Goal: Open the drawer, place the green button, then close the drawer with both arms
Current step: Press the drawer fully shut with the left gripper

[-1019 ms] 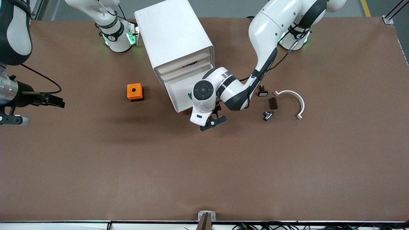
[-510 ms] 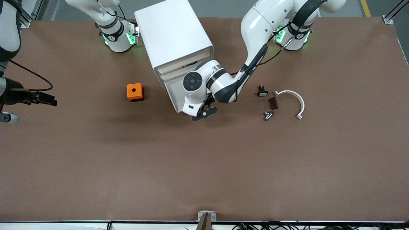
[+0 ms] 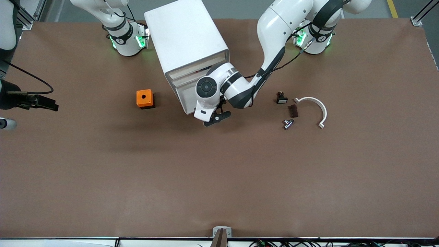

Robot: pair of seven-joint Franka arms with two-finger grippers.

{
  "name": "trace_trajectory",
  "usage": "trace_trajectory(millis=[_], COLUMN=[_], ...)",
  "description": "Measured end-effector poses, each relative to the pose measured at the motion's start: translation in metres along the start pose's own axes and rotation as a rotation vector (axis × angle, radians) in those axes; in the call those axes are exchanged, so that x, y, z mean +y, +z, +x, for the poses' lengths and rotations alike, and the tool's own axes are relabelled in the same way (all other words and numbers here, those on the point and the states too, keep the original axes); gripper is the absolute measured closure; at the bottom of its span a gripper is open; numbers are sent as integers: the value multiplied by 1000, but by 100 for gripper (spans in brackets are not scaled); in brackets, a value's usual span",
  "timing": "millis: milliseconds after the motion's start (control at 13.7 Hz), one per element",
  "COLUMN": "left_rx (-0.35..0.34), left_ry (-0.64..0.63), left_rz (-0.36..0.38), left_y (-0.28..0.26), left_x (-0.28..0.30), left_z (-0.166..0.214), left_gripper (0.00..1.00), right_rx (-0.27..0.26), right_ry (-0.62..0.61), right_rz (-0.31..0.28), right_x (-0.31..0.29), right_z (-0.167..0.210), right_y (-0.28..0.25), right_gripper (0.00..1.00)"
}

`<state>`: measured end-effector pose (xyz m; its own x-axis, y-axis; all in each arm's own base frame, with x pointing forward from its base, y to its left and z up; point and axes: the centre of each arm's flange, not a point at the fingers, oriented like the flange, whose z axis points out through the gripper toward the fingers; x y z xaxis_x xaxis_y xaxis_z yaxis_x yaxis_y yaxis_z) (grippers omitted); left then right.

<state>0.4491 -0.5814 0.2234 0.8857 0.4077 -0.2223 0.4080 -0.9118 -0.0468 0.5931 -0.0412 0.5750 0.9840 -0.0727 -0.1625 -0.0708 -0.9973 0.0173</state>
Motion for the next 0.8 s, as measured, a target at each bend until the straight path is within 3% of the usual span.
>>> trace_trajectory(millis=[801], left_rx=[-206], left_ry=[-63], left_rz=[-25], left_y=[13], left_x=[4], left_z=[-38], left_gripper=[0], right_rx=[23], right_ry=[-11], right_rz=[4], right_x=[-6], right_z=[-14], right_y=[-24], right_gripper=[0])
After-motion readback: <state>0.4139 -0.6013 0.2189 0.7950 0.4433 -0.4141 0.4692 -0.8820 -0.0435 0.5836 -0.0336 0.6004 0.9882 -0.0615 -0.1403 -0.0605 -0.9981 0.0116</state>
